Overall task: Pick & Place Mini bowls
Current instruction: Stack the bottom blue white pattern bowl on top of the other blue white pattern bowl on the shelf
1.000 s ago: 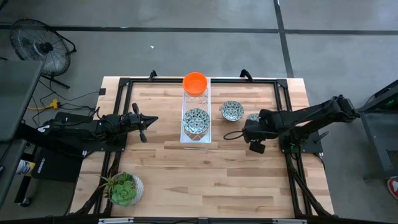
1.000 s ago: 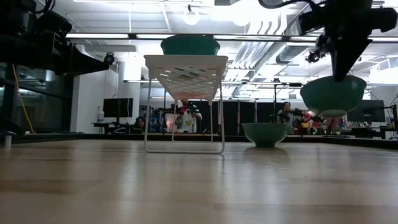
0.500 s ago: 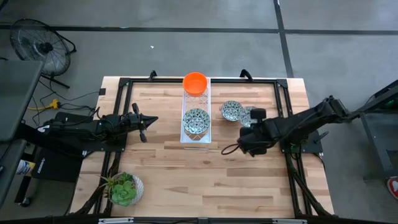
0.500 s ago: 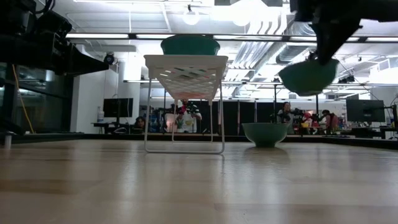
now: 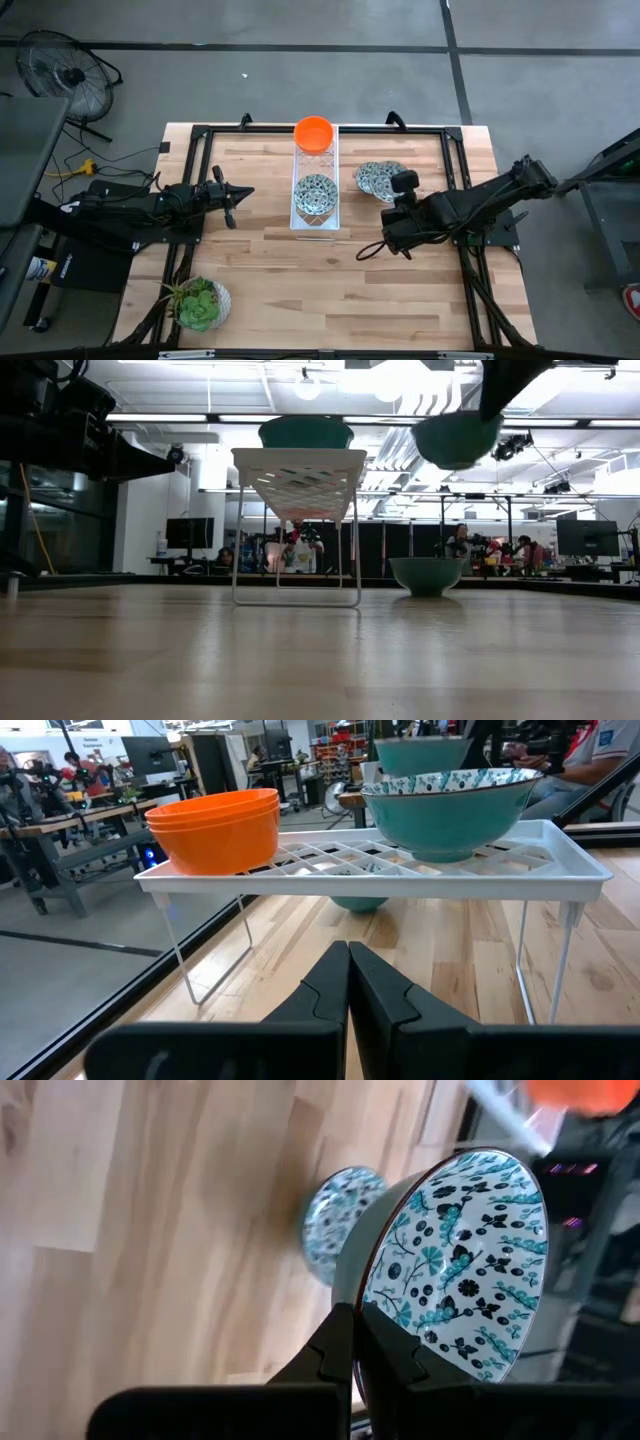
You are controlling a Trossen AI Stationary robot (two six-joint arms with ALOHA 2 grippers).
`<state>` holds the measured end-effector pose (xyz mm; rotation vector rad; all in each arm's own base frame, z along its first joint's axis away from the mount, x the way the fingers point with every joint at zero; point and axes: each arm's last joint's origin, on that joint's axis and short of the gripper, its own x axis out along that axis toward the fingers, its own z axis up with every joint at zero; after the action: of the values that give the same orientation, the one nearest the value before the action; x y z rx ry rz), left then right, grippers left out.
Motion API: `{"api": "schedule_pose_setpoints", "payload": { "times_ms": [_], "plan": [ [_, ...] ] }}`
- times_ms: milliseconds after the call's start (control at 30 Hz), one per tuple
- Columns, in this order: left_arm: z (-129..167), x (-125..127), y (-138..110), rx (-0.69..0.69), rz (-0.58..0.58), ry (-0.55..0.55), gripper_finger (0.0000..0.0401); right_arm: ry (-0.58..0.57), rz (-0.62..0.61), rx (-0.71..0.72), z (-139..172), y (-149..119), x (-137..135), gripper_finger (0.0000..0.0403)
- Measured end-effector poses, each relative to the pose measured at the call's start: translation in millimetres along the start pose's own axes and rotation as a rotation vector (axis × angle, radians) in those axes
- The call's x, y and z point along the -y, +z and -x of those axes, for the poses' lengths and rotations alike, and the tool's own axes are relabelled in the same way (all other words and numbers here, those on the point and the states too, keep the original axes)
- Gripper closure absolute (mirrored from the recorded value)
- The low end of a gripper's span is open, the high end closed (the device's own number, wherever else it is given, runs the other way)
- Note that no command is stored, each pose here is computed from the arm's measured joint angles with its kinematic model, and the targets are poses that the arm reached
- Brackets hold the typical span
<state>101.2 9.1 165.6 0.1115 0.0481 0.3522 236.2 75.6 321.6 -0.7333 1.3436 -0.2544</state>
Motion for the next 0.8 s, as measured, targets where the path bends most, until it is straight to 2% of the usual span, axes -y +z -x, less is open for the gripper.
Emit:
{"api": "schedule_pose_setpoints", "payload": {
  "times_ms": [267, 500, 600, 800],
  "plan": [
    [0, 0, 0, -0.001, 0.0, 0.0, 0.04, -0.042, 0.15, 0.049, 4, 5, 5, 0.0403],
    [0, 0, 0, 0.0, 0.0, 0.0, 0.04, -0.054, 0.288, 0.151, 5, 18, 6, 0.0403],
    [0, 0, 0, 0.0, 0.0, 0.0, 0.04, -0.049, 0.326, 0.187, 4, 22, 9, 0.0403],
    [0, 0, 0, 0.0, 0.0, 0.0, 0.04, -0.081, 0.361, 0.171, -4, 23, 22, 0.0403]
  ]
}}
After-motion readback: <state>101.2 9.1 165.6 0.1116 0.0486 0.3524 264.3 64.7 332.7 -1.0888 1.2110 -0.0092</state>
